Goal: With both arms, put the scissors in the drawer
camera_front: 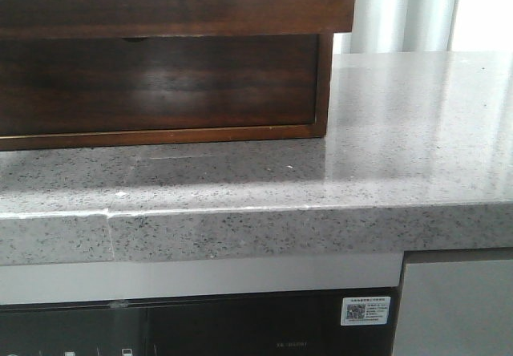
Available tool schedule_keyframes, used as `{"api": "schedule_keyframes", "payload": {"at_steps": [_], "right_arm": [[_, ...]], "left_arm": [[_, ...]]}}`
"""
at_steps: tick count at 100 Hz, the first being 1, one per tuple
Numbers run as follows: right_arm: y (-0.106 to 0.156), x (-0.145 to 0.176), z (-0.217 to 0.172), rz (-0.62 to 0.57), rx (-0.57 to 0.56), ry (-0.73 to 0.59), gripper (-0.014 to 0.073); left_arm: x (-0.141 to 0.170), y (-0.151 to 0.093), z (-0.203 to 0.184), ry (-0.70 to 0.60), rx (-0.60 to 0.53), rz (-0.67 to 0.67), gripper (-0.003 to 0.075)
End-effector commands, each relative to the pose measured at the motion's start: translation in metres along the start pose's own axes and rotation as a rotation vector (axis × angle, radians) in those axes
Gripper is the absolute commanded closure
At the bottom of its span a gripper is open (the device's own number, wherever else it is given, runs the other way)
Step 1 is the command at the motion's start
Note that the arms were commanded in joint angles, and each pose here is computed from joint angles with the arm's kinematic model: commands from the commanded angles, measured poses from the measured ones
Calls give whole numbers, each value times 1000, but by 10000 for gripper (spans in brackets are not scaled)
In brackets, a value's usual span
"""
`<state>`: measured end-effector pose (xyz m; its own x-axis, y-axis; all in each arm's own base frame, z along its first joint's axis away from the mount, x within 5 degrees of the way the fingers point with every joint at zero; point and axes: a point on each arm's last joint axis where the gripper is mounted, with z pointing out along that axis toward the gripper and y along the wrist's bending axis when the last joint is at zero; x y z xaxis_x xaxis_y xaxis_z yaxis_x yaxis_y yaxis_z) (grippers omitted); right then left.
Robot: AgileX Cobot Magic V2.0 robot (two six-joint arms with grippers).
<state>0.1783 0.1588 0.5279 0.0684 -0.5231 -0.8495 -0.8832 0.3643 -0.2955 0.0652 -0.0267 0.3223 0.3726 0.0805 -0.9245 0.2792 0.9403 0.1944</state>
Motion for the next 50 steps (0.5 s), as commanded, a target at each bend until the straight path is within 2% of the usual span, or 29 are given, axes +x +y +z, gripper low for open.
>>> {"api": "schedule_keyframes", "payload": {"at_steps": [1, 18, 32, 50], "right_arm": [[8, -3, -26, 10, 94, -135, 691], [29, 37, -37, 63, 217, -214, 691], [47, 82, -42, 109, 354, -300, 691], [79, 143, -46, 157, 425, -330, 691]], "left_arm": [[-10, 3, -5, -28, -19, -36, 717], [-12, 7, -23, -17, -87, -49, 717], [-8, 11, -36, 34, -150, -142, 717], [-3, 13, -44, 75, -185, -153, 716]]}}
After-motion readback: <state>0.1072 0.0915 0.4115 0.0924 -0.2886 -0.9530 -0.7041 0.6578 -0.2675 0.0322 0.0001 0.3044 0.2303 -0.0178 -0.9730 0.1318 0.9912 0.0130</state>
